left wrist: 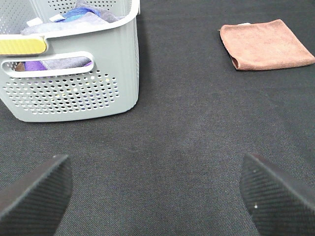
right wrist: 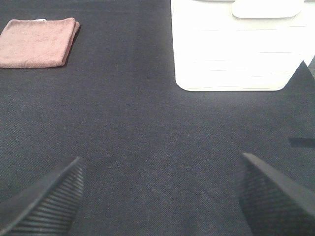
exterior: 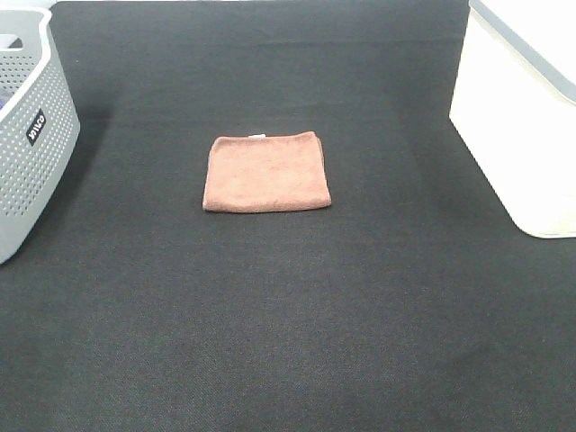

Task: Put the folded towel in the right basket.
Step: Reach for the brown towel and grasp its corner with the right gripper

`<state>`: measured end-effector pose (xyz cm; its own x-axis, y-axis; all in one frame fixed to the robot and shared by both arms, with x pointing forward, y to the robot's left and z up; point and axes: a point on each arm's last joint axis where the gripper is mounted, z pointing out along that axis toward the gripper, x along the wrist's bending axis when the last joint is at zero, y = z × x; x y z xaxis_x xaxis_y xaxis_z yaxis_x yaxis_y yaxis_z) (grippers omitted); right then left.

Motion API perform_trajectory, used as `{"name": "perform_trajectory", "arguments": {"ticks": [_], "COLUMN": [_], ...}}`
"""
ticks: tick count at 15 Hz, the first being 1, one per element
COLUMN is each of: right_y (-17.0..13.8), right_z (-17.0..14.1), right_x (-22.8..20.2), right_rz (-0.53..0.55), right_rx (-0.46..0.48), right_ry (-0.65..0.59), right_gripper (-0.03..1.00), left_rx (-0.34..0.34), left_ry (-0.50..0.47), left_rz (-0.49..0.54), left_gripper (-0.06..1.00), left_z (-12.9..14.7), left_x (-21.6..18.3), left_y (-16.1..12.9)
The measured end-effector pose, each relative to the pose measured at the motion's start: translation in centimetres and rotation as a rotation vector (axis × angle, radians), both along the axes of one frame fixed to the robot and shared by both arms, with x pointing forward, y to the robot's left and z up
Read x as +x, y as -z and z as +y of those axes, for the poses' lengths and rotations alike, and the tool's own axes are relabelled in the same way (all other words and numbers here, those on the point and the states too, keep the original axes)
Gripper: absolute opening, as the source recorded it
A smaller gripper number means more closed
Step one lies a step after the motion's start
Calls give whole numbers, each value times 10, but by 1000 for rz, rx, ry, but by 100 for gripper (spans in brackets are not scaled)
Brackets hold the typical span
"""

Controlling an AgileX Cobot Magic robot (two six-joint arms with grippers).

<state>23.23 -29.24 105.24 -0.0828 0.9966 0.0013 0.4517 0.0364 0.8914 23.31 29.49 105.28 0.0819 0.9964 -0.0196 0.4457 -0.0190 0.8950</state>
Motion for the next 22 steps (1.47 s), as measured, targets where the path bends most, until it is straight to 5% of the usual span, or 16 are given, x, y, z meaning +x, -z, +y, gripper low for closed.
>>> {"name": "perform_trajectory", "arguments": {"ticks": [4,8,15,19,22], "right_y": [-21,-59,-111,-112,-92], "right_z": [1,5,12,23,61], "right_x": [22,90,240,287,317], "right_rz": [-59,-108,34,110,197], "right_rx": [26,128,141,179,184], "right_ry": [0,7,-55,-159,-294], "right_gripper": [77,77,76,75,75], "left_rx": [0,0,0,0,0], "left_ry": [0,0,0,0,0], "left_rz": [0,0,0,0,0], "left_gripper": [87,87,87,87,87], "left_z": [0,0,0,0,0], "left_x": [0,0,0,0,0], "left_y": [0,0,0,0,0]}}
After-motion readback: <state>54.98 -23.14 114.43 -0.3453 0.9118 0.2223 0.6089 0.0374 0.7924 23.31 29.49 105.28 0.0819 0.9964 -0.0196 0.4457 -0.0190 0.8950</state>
